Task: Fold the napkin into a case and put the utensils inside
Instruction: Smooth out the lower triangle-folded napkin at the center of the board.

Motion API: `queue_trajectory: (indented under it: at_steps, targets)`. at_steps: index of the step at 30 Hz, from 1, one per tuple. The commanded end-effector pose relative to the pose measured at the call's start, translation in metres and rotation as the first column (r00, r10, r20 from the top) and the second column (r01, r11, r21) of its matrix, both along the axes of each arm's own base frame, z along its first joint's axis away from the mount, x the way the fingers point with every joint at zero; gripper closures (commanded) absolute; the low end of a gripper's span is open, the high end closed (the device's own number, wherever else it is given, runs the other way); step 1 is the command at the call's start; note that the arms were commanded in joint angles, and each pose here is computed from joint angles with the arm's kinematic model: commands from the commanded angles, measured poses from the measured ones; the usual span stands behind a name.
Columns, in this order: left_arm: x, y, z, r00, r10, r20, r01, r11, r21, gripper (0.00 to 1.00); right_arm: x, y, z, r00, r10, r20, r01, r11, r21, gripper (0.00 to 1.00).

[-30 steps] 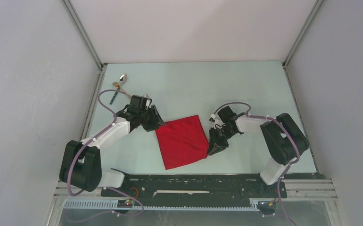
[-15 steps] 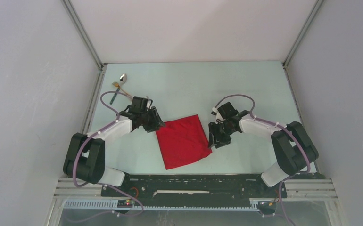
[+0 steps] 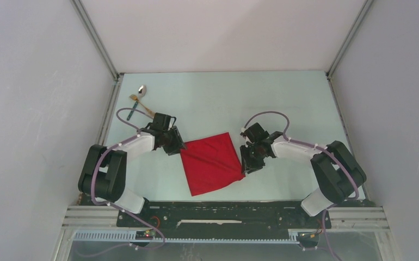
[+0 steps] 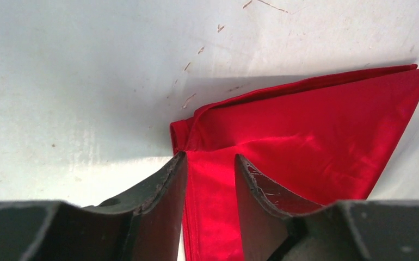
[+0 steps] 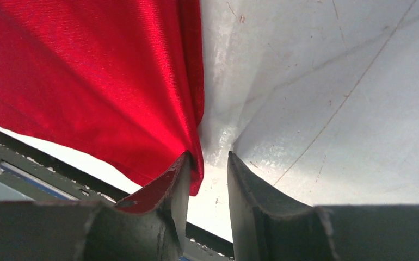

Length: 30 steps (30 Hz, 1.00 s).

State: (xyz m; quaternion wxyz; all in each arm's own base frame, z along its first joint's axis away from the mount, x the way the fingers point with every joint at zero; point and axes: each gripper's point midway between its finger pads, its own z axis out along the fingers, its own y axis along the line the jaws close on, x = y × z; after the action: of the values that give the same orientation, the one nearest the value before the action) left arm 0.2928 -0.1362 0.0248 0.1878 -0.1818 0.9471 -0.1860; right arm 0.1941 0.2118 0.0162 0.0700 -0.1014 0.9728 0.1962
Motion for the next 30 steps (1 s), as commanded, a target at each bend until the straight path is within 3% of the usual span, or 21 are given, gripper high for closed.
queue_trajectory:
  at_steps: [1,7,12,17,20,26,30]
  targets:
    - [-0.001,0.007,0.023,0.998,-0.010,0.060,0.008,1.000,0.023,0.54,0.005,-0.005,0.017,0.996,0.003,0.088,0.002,0.999,-0.051,0.60]
    - [-0.006,-0.015,0.075,0.988,-0.052,0.145,0.070,0.990,-0.120,0.51,0.004,0.012,0.048,0.988,0.023,0.152,-0.024,1.000,0.006,0.52]
    - [0.002,-0.030,0.077,0.986,-0.062,0.152,0.092,0.976,-0.195,0.50,0.004,0.032,0.063,0.985,0.033,0.172,-0.053,0.992,0.112,0.48]
    - [0.017,-0.022,0.043,0.994,-0.023,0.104,0.037,0.991,-0.130,0.50,0.001,0.057,0.064,0.988,0.033,0.148,-0.068,0.968,0.240,0.49]
    - [0.019,-0.016,0.020,0.998,-0.011,0.066,0.017,0.996,-0.083,0.50,0.000,0.053,0.040,0.992,-0.005,0.128,-0.029,0.964,0.264,0.57]
    - [0.012,-0.007,-0.006,1.000,-0.003,0.016,0.003,1.000,-0.031,0.50,-0.010,0.024,-0.007,0.994,-0.037,0.103,0.021,0.988,0.150,0.67]
    - [0.011,-0.005,-0.003,1.000,-0.005,0.026,0.006,1.000,-0.021,0.50,-0.013,0.015,-0.013,0.994,-0.033,0.105,0.022,0.994,0.111,0.67]
